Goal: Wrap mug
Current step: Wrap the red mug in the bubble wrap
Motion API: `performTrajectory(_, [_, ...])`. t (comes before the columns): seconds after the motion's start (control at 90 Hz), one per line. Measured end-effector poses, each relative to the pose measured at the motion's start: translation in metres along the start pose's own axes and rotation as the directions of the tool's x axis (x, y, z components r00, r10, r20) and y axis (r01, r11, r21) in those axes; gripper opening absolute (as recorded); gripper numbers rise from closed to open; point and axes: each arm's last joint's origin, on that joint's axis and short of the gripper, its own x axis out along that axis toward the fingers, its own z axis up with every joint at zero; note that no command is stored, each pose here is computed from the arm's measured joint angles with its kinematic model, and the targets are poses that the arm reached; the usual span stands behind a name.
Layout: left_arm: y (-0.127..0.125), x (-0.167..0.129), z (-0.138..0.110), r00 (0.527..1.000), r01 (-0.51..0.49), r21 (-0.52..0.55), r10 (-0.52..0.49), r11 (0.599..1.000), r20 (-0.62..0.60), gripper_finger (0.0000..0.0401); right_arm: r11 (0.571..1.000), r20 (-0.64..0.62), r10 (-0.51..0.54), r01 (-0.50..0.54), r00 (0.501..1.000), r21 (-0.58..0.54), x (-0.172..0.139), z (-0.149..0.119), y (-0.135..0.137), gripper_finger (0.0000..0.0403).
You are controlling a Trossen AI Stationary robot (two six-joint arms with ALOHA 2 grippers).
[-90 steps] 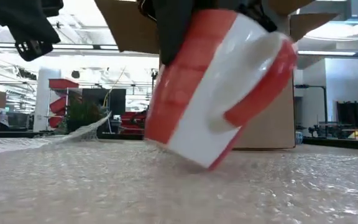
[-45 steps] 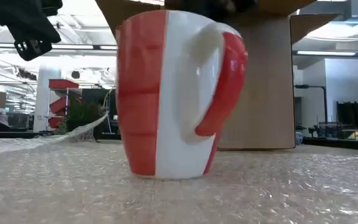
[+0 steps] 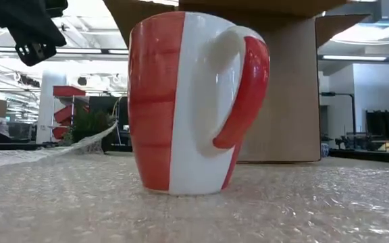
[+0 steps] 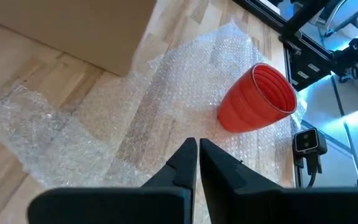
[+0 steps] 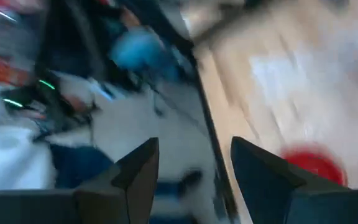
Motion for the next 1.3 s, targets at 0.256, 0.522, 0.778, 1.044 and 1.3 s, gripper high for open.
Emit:
performTrajectory(0.256, [0.0, 0.0, 0.0, 1.0, -0.004, -0.008, 0.004, 1.0, 0.003, 0.0, 0.914, 0.024, -0.381, 0.381, 0.924, -0.141, -0.05, 0.022, -0.052, 0.0188])
performTrajectory(0.522, [0.001, 0.0, -0.001, 1.0, -0.018, -0.029, 0.017, 0.999, -0.008, 0.0, 0.874, -0.324, -0.473, 0.389, 0.819, -0.292, -0.027, 0.03, -0.117, 0.0244])
performTrajectory(0.778, [0.002, 0.0, -0.001, 1.0, -0.029, -0.044, 0.029, 0.999, 0.0, 0.0, 0.821, -0.414, -0.56, 0.415, 0.717, -0.392, 0.007, 0.029, -0.15, 0.0251])
performTrajectory(1.044, [0.002, 0.0, -0.001, 1.0, -0.031, -0.043, 0.031, 0.999, 0.001, 0.0, 0.813, -0.496, -0.58, 0.42, 0.646, -0.404, 0.048, 0.02, -0.173, 0.0159])
performTrajectory(1.3, [0.002, 0.0, -0.001, 0.999, -0.032, -0.043, 0.032, 0.999, 0.002, 0.0, 0.773, -0.466, -0.632, 0.46, 0.62, -0.437, 0.053, 0.019, -0.177, 0.0013])
